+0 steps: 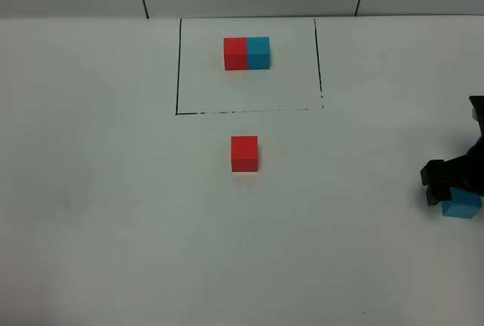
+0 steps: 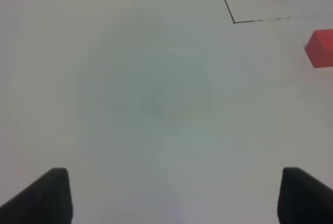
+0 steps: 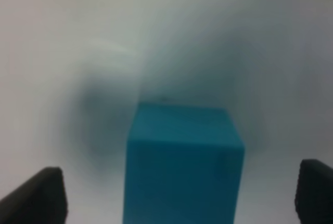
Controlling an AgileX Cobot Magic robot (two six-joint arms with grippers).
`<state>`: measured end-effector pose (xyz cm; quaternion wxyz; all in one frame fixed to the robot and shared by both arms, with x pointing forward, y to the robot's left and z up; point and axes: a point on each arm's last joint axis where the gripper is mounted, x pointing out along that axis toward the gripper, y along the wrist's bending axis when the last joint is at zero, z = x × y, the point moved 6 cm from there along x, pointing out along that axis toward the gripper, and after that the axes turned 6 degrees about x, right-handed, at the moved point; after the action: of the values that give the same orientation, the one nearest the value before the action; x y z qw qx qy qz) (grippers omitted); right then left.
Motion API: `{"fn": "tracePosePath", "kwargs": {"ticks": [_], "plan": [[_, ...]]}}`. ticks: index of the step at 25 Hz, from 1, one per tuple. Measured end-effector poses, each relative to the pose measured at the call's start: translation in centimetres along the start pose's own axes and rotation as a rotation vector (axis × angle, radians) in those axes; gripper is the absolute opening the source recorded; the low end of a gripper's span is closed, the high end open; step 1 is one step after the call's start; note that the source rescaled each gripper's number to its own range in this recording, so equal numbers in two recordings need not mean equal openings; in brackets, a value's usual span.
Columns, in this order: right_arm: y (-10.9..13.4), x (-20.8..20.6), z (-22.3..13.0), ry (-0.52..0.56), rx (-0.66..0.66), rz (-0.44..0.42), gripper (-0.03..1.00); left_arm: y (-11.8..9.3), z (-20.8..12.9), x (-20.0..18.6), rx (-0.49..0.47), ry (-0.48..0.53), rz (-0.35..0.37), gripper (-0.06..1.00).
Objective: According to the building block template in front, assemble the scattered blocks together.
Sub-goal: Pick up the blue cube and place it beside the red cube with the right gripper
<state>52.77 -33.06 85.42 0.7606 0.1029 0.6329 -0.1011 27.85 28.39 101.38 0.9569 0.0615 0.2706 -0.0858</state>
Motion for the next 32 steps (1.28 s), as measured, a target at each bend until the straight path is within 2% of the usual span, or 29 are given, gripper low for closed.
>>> {"fn": "tracePosePath", "kwargs": {"ticks": [4,7,9,11,13,14,19,23,28,32], "plan": [[-0.1,0.9,-0.1,0.021,0.002,-0.004,0.78,0.0,0.0,0.0,0.000,0.000,0.000,0.90],[-0.3,1.3,-0.2,0.030,0.010,-0.007,0.70,0.0,0.0,0.0,0.000,0.000,0.000,0.90],[-0.4,1.7,-0.3,0.042,0.010,-0.010,0.57,0.0,0.0,0.0,0.000,0.000,0.000,0.90],[-0.4,2.0,-0.3,0.044,0.010,-0.010,0.39,0.0,0.0,0.0,0.000,0.000,0.000,0.90],[-0.4,2.1,-0.1,0.036,0.009,-0.009,0.10,0.0,0.0,0.0,0.000,0.000,0.000,0.90],[-0.4,2.1,-0.1,0.033,0.009,-0.008,0.00,0.0,0.0,0.0,0.000,0.000,0.000,0.90],[-0.2,1.9,-0.1,0.030,-0.065,-0.019,0.02,0.0,0.0,0.0,0.000,-0.001,0.000,0.90],[1.7,0.3,0.3,0.042,-0.293,-0.018,0.02,0.0,0.0,0.0,0.000,-0.001,0.000,0.89],[5.4,-2.6,1.3,0.079,-0.809,-0.037,0.02,0.0,0.0,0.0,0.000,-0.002,0.000,0.89],[9.2,-4.1,2.4,0.047,-1.116,-0.051,0.02,0.0,0.0,0.0,0.000,-0.003,0.001,0.89]]}}
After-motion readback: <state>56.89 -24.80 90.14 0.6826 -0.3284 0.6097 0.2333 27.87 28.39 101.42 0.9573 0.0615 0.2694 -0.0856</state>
